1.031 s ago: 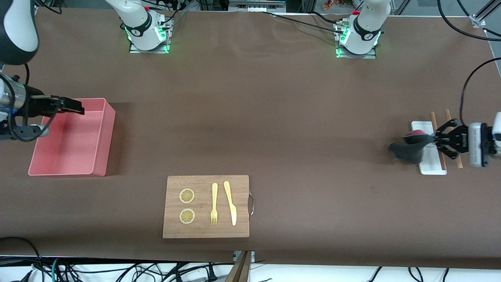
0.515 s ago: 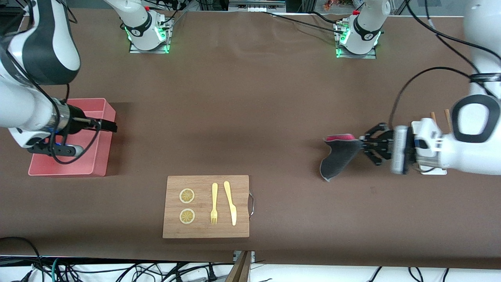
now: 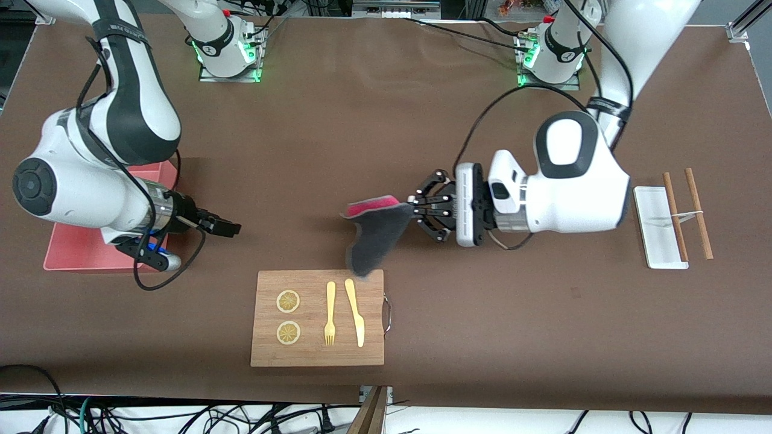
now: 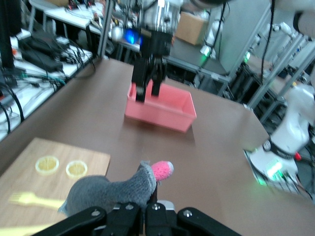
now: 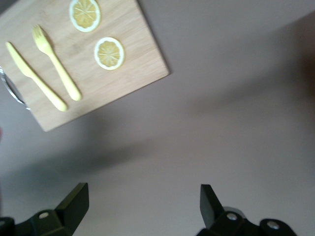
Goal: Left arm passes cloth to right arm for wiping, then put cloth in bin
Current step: 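Carry the cloth to mid-table with the left gripper while the right gripper approaches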
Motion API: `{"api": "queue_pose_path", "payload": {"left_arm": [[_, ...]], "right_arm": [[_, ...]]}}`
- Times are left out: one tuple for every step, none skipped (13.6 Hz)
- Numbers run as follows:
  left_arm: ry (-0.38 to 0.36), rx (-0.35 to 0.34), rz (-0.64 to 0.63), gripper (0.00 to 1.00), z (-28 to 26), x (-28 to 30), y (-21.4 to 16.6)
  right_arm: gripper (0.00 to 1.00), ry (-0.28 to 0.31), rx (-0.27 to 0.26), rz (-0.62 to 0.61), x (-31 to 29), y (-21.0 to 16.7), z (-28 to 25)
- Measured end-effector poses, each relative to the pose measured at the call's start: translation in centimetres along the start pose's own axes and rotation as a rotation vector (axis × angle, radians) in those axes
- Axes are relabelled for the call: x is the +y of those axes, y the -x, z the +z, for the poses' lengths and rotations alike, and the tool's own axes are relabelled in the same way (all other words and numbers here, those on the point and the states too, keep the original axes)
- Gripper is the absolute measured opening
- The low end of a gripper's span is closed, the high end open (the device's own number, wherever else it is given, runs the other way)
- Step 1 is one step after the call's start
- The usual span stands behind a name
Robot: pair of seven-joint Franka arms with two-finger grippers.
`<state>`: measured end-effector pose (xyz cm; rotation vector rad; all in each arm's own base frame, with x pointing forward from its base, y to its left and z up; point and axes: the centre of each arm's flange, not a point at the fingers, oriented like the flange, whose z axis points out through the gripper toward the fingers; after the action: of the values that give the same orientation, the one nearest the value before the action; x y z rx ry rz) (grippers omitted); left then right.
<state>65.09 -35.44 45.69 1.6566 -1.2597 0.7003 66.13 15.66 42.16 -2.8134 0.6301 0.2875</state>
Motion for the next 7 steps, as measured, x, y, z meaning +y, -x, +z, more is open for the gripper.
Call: {"api": "queue_pose_path", "payload": {"left_arm": [[-0.007, 0.047, -0.012, 0.02, 1.2, 0.8, -1.1], [-0.019, 0.084, -0.021, 0.02, 2.5, 1.6, -2.1], [-0.037, 0.105, -0.025, 0.02, 3.6, 2.2, -2.9], [-0.049, 0.116, -0.033, 0.02, 4.4, 2.9, -3.6], [-0.051, 0.124, -0.048, 0.02, 4.7, 3.4, -4.4], [-0.051, 0.132, -0.061, 0.02, 4.7, 3.7, -5.1], [-0.054, 0.142, -0.069, 0.02, 4.4, 3.8, -5.7]], "right_arm": [[1.00, -0.035, -0.003, 0.029, -0.5, 0.1, 0.1], [1.00, -0.071, -0.005, 0.058, -1.0, 0.1, 0.0], [1.00, -0.097, -0.005, 0.086, -1.4, 0.2, -0.1], [1.00, -0.115, -0.004, 0.110, -1.8, 0.3, -0.2], [1.00, -0.132, -0.005, 0.132, -2.3, 0.5, -0.4], [1.00, -0.156, -0.009, 0.151, -2.9, 0.8, -0.5], [1.00, -0.189, -0.019, 0.174, -3.7, 1.2, -0.6]]}}
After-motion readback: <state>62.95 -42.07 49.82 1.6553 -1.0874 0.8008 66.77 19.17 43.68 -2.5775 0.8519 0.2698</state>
